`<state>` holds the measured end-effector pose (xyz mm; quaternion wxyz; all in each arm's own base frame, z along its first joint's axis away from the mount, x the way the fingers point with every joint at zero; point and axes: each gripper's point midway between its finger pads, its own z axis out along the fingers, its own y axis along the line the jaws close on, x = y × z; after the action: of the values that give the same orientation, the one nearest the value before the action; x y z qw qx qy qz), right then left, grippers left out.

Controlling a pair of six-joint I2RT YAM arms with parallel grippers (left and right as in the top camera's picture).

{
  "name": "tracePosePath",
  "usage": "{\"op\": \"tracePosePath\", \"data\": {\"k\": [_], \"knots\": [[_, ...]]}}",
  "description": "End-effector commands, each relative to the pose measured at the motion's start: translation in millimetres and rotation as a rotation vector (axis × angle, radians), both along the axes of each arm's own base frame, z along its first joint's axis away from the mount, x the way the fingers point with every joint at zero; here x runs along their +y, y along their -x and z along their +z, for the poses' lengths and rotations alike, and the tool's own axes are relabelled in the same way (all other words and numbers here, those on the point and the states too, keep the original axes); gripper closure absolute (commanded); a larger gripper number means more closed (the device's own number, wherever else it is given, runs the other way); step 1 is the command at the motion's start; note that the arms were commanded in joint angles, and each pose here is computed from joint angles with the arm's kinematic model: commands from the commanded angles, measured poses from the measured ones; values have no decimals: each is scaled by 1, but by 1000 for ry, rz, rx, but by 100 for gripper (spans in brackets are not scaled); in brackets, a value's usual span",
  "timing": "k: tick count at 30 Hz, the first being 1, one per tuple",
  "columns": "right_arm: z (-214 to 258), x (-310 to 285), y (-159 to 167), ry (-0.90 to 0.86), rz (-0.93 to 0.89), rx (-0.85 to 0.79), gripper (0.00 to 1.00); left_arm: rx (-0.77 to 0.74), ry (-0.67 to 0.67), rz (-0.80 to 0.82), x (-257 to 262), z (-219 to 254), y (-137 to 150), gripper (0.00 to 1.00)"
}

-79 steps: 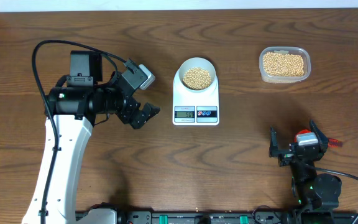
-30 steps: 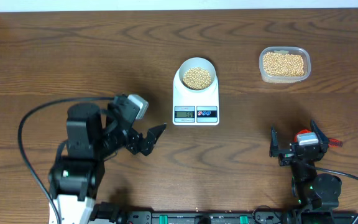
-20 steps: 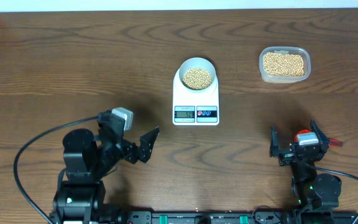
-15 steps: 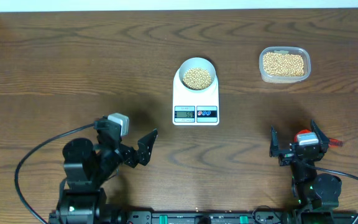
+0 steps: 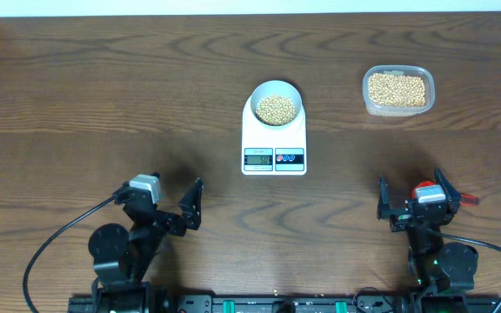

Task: Scoop item into bowl and weigh 50g on scale

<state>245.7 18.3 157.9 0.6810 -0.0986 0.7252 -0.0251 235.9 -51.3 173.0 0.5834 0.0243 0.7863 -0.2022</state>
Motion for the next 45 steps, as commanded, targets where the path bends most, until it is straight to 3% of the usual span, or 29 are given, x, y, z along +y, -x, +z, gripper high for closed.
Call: {"op": "tracePosePath", "data": {"k": [1, 8, 17, 27, 45], "knots": [[0, -2, 0, 11, -9, -2, 1, -26, -12, 153, 26, 2, -5, 2], [0, -2, 0, 11, -9, -2, 1, -26, -57, 343, 59, -7, -6, 2], [0, -2, 0, 11, -9, -2, 1, -85, -42, 378, 66, -36, -8, 2], [0, -2, 0, 11, -9, -2, 1, -110, -60, 472, 83, -33, -6, 2], [0, -2, 0, 11, -9, -2, 1, -102, -50, 345, 53, -35, -8, 2]]}}
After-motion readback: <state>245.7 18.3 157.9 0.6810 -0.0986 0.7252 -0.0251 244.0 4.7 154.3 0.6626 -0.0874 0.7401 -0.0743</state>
